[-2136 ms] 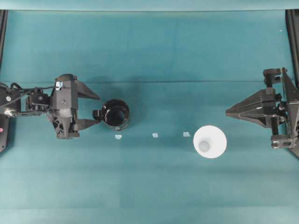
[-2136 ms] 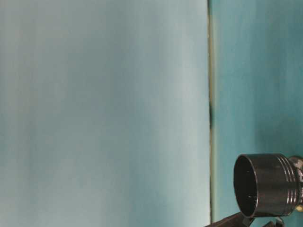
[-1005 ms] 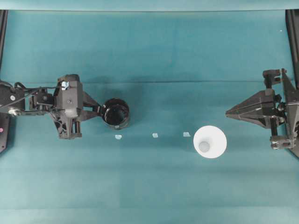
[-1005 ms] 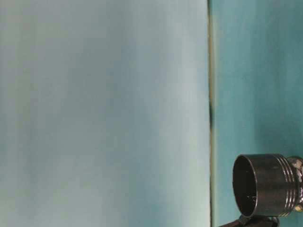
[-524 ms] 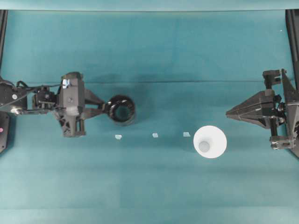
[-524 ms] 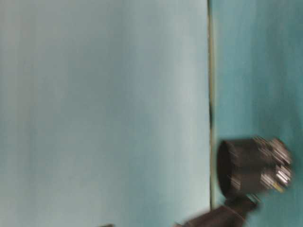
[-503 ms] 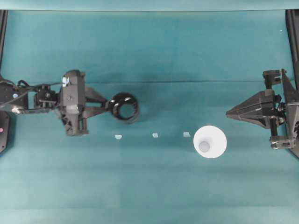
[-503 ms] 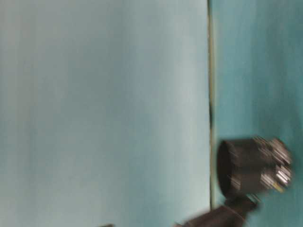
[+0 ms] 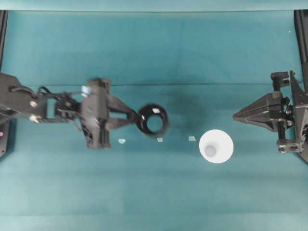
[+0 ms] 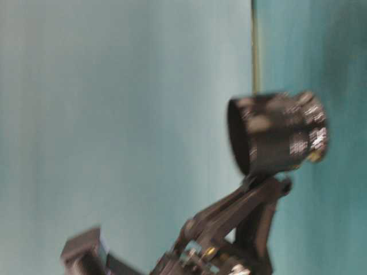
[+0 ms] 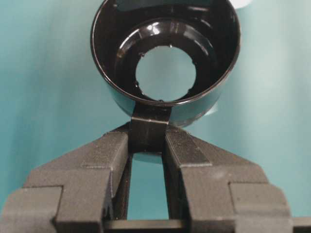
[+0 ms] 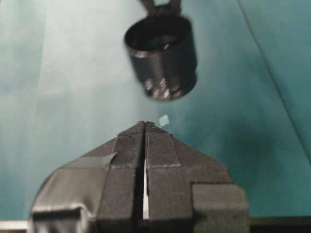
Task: Put the paper cup into the moved cup holder.
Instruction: 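Slide the black cup holder rightward toward the table center with left gripper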
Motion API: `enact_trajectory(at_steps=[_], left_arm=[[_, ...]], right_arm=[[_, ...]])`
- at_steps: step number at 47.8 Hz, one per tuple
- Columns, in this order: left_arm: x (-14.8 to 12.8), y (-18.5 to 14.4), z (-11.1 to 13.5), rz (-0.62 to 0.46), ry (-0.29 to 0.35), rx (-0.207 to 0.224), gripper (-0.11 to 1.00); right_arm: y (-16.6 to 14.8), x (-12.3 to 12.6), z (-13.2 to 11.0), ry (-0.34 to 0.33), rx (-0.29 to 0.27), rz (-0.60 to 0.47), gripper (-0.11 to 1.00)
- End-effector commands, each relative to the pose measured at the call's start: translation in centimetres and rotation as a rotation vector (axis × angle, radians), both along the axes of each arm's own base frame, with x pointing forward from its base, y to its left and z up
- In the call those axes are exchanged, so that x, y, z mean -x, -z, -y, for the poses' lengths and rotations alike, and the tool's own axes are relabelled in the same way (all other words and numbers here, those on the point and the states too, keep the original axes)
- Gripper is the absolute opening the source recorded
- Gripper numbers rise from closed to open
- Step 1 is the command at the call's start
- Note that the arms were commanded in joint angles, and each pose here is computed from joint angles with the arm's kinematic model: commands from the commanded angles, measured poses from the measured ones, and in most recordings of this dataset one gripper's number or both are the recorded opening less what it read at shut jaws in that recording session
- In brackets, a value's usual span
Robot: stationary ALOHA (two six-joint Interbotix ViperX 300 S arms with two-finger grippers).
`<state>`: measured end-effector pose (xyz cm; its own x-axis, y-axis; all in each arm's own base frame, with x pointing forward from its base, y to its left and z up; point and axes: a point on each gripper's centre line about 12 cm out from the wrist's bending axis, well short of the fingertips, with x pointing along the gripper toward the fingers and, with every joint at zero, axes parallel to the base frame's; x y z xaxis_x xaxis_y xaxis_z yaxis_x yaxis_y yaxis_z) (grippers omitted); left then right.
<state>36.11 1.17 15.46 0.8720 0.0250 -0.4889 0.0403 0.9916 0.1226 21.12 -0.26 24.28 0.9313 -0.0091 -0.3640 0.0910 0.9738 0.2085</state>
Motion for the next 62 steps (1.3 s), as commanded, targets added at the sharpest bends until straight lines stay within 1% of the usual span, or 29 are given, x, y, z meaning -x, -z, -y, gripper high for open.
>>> enact_trajectory(at_steps=[1,4,11,30,50,62], left_arm=[[-1.4,-0.4,0.5,-0.008,0.016,-0.001,0.20],[-1.8,0.1,0.6,-0.031,0.017,-0.001,0.20],[-2.4,0.4,0.4,-0.043,0.013,-0.001,0.20],[-2.1,2.9,0.3,-0.118,0.007,0.005,0.20],[-2.0,3.6,0.3,-0.136,0.007,0.006,0.20],[-2.1,3.5,0.3,-0.121,0.007,0.006,0.20]], right_arm=[[-0.8,-0.3,0.0,0.004,-0.004,0.021,0.02],[-0.8,-0.4,0.0,0.004,-0.005,0.020,0.02],[-0.8,-0.3,0.0,0.004,-0.004,0.018,0.02],[-0.7,-0.4,0.0,0.004,-0.004,0.018,0.02],[-0.8,-0.4,0.0,0.004,-0.004,0.020,0.02],[-0.8,-0.4,0.0,0.004,-0.005,0.020,0.02]])
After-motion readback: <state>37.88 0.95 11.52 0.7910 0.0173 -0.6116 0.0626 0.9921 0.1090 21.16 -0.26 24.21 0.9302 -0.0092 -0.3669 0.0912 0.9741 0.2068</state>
